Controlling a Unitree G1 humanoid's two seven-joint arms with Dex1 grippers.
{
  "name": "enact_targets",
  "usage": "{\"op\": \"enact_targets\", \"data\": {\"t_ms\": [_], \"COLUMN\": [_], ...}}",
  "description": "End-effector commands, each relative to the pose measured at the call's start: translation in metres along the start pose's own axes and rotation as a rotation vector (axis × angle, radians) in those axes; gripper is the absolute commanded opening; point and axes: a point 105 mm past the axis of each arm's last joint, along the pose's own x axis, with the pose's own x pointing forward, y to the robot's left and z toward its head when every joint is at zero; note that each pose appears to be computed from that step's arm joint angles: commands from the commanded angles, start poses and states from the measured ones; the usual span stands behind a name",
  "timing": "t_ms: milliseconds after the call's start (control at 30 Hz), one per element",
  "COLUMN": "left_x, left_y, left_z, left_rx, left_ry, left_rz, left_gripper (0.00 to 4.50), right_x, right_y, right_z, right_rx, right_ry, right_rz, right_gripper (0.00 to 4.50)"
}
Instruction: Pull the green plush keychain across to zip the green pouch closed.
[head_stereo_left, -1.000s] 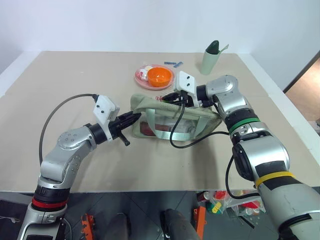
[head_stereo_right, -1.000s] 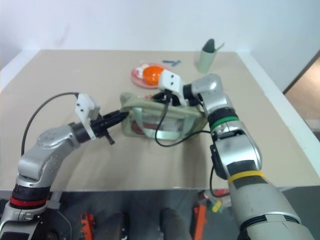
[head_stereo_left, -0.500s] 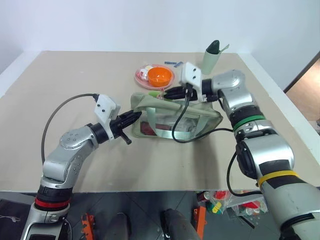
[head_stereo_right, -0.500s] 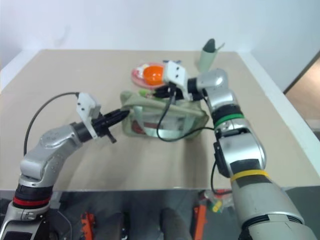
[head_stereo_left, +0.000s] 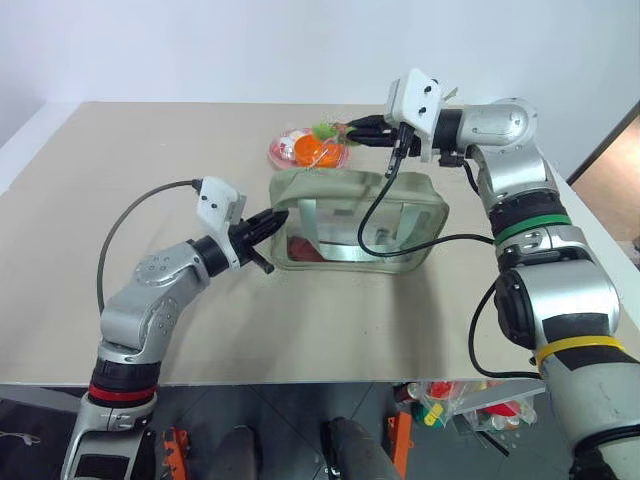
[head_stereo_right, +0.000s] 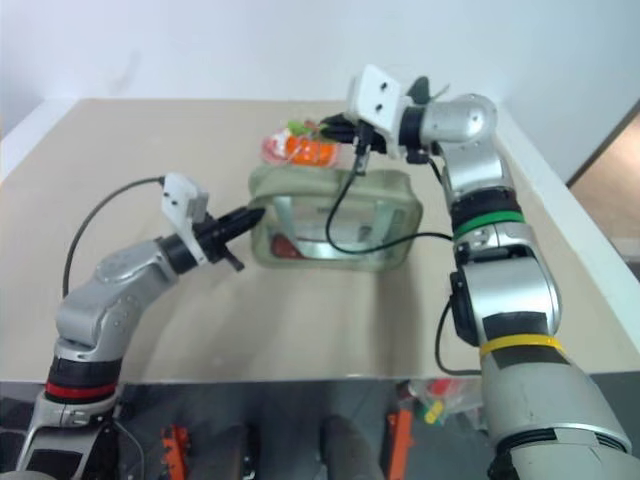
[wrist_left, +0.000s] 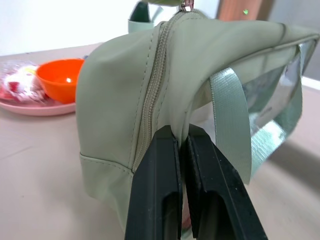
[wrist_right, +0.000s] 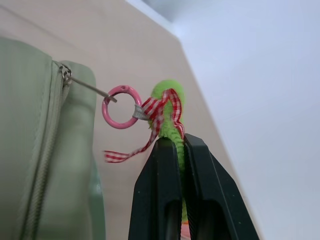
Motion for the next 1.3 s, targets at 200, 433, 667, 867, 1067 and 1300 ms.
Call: {"op": "enact_targets", "data": {"t_ms": [200, 433, 667, 867, 1067, 1300], "left_x": [0.002, 0.003, 0.0, -0.001, 0.0, 0.001], "left_y": [0.013, 0.023, 0.028, 0.029, 0.028, 0.028], "left_z": [0.011, 0.018, 0.012, 0.008, 0.007, 0.008], "left_rx": [0.041, 0.1, 0.089, 0.111, 0.12, 0.128], "left_ry": [-0.044, -0.082, -0.07, -0.046, -0.038, -0.04], "left_rz": [0.108, 0.161, 0.165, 0.167, 0.165, 0.166], "left_gripper": [0.0, 0.0, 0.0, 0.0, 0.0, 0.0], "right_x": [-0.058, -0.109, -0.137, -0.111, -0.064, -0.041], "right_y": [-0.054, -0.065, -0.022, 0.037, 0.083, 0.117], "right_z": [-0.007, -0.043, -0.115, -0.147, -0.149, -0.161], "right_rx": [-0.12, -0.054, 0.103, 0.266, 0.373, 0.396], "right_ry": [0.096, 0.268, 0.512, 0.556, 0.512, 0.546], "right_rz": [-0.348, -0.546, -0.646, -0.606, -0.523, -0.436], "right_gripper": [0.02, 0.02, 0.02, 0.02, 0.02, 0.02]}}
